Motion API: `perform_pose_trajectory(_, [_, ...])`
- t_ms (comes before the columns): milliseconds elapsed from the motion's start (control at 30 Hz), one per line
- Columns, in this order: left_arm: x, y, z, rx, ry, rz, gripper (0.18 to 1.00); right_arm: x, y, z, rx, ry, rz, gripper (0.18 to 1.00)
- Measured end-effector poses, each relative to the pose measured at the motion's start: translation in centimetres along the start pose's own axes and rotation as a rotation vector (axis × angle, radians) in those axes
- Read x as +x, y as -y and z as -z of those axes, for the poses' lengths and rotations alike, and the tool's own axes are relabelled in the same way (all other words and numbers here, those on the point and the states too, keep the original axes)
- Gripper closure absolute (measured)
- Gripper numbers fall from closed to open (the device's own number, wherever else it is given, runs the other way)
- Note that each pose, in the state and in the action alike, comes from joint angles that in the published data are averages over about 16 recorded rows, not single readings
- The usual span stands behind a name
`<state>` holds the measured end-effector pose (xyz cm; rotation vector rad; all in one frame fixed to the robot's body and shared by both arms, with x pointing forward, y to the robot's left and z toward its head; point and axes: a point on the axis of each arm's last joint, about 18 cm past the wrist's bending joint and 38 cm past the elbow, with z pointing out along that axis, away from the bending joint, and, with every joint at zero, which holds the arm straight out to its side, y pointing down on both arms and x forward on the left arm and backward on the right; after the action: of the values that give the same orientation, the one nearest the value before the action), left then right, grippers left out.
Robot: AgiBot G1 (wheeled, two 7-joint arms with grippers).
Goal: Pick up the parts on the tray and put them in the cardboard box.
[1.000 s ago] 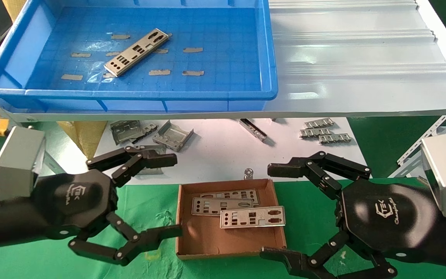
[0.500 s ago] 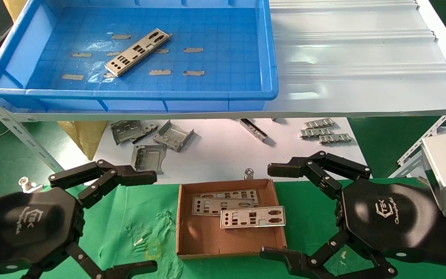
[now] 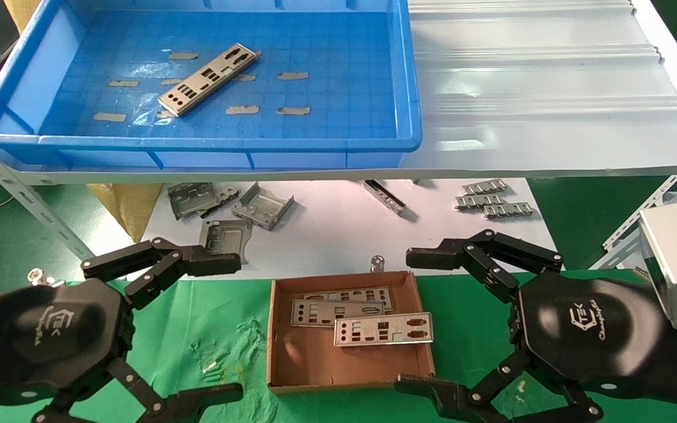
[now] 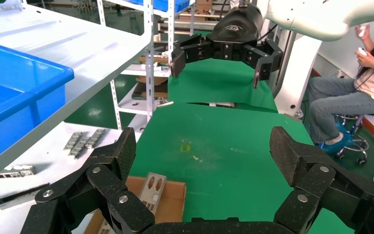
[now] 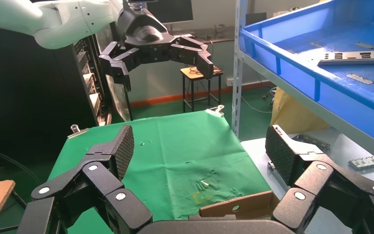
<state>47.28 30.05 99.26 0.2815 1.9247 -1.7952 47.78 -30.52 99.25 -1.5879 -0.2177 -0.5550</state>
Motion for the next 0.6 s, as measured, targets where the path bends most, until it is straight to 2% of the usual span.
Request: perform_pose_trajectory(600, [-0.22, -0.17, -0.11, 0.002, 0.002, 0.003, 0.184, 0.00, 0.00, 0.00, 0.000, 0.000, 0.000, 0.178])
